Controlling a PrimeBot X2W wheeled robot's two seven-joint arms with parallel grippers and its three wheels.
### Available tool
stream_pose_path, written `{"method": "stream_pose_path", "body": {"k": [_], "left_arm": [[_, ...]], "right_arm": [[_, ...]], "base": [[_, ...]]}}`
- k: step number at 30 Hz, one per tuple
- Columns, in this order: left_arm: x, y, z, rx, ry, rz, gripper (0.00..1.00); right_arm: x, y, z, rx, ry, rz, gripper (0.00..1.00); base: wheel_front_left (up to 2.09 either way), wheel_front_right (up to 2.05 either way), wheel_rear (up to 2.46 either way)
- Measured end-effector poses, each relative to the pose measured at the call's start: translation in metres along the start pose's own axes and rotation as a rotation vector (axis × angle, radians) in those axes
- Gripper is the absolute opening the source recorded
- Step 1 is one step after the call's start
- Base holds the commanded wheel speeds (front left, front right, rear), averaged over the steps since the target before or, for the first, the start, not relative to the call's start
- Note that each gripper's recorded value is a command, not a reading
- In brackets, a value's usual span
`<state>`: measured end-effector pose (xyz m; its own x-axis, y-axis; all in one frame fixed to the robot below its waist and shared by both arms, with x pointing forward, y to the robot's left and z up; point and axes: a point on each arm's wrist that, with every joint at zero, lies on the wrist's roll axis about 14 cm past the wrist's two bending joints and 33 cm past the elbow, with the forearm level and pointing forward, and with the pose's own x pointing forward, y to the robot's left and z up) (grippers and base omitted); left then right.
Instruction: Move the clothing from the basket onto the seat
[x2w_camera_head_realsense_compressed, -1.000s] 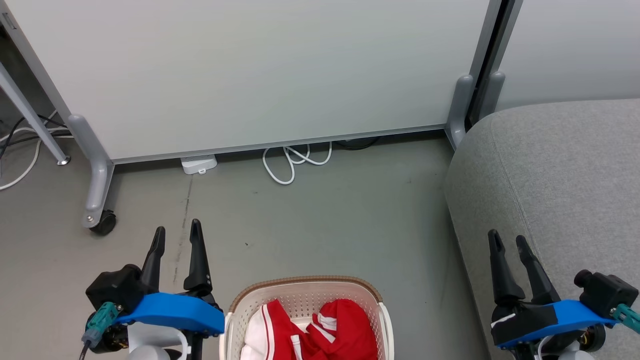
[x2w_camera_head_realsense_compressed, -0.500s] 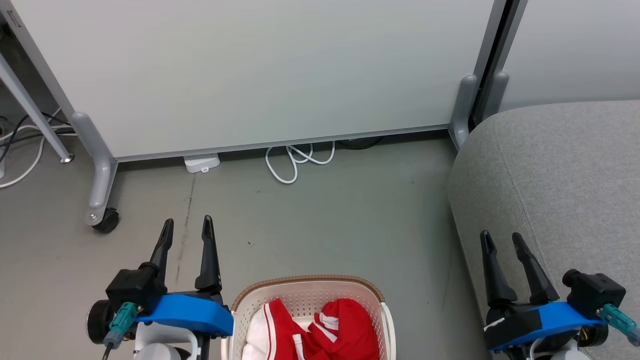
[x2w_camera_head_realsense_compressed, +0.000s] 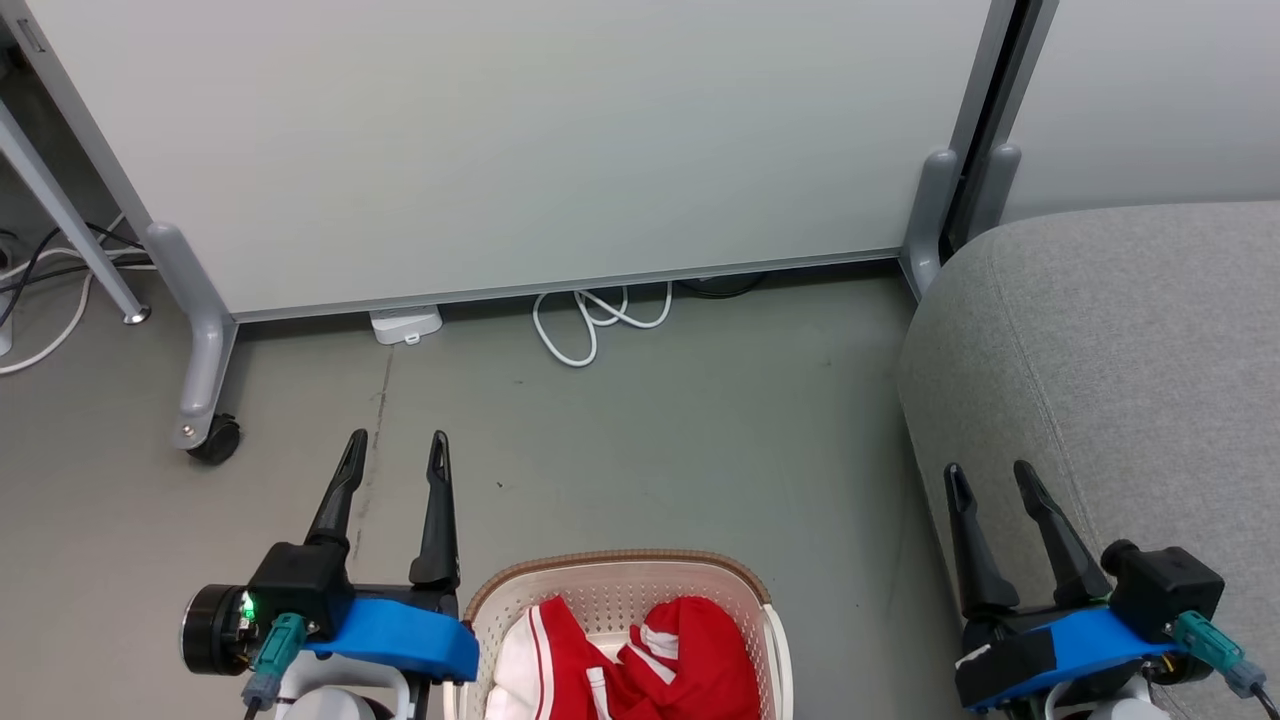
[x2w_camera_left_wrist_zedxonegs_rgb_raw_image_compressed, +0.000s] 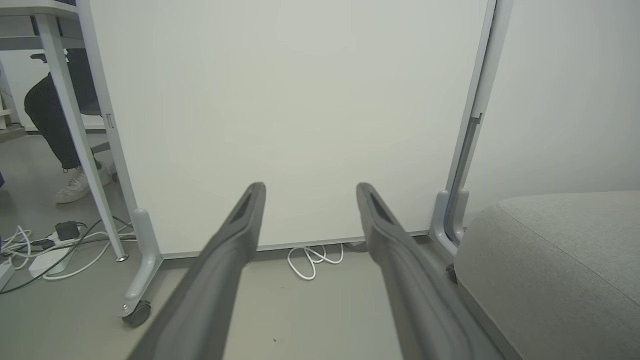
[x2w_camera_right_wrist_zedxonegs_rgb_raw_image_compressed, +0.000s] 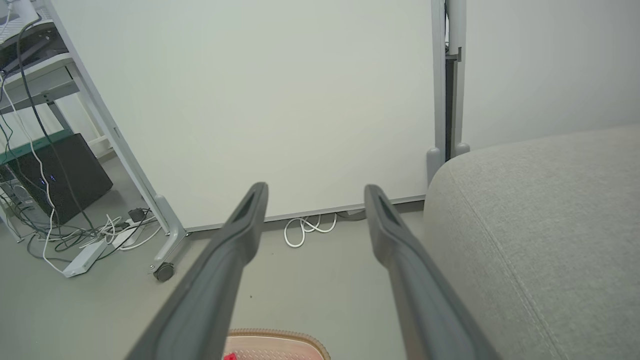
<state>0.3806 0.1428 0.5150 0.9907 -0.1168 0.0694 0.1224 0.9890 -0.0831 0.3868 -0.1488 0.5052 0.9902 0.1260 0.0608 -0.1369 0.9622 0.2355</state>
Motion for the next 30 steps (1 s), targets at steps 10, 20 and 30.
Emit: {"method": "stream_pose_path", "body": {"k": [10, 20, 30], "left_arm": [[-0.001, -0.005, -0.001, 0.052, -0.011, -0.027, 1.00], [-0.001, -0.008, 0.001, 0.080, -0.029, -0.049, 1.00], [-0.003, -0.008, -0.002, 0.073, -0.025, -0.051, 1.00]], "right_arm": [[0.002, 0.005, 0.001, -0.076, -0.010, 0.027, 1.00], [0.002, 0.010, 0.001, -0.142, -0.015, 0.051, 1.00], [0.002, 0.013, 0.000, -0.169, -0.015, 0.063, 1.00]], "base": [[0.00, 0.00, 0.00], [0.00, 0.00, 0.00], [0.00, 0.00, 0.00]]}}
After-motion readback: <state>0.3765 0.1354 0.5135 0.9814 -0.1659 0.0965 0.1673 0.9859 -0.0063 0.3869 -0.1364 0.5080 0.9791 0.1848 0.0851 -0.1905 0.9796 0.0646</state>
